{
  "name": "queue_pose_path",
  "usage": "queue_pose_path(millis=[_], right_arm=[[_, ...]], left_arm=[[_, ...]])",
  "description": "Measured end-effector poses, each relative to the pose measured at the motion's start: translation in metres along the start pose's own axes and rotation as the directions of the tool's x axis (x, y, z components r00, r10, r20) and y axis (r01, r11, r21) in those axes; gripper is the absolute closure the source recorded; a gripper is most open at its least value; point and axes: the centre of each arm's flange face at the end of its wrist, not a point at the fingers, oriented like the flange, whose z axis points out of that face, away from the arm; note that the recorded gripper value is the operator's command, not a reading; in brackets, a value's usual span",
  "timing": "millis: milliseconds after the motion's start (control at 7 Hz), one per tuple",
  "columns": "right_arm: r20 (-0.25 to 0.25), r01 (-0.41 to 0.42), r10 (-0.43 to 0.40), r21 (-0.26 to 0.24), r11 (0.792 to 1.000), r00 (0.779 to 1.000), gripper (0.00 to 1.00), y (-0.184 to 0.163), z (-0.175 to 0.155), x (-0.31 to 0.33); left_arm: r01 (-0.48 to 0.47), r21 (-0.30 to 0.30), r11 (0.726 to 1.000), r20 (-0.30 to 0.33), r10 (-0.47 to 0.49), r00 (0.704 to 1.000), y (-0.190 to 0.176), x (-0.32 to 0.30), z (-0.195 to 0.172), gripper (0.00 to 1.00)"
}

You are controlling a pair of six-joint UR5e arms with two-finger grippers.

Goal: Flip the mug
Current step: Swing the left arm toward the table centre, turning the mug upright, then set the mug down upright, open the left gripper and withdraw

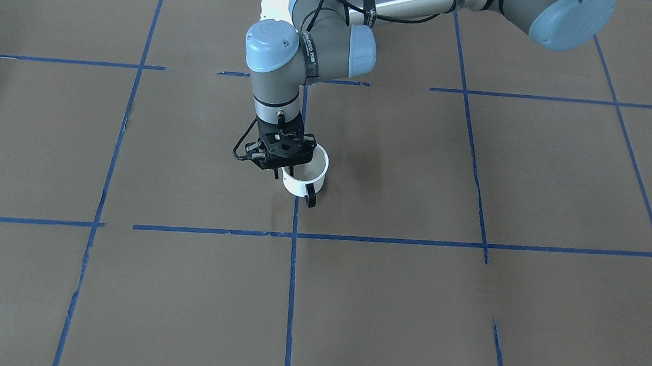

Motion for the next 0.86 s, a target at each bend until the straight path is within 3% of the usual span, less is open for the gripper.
queue_pose_path(millis=[429,857], right_arm=[[0.0,0.0,0.0,0.0,1.0,1.0,0.0,0.0,0.0,0.0],[0.0,0.0,0.0,0.0,1.0,1.0,0.0,0.0,0.0,0.0]], left_arm=[[0.005,0.023,1.0,-0.015,-0.005,1.0,-0.02,-0.005,-0.017,0.0],[-0.031,0.06,0.998,-0.037,0.034,0.999,-0.075,-0.069,-0.093,0.0]])
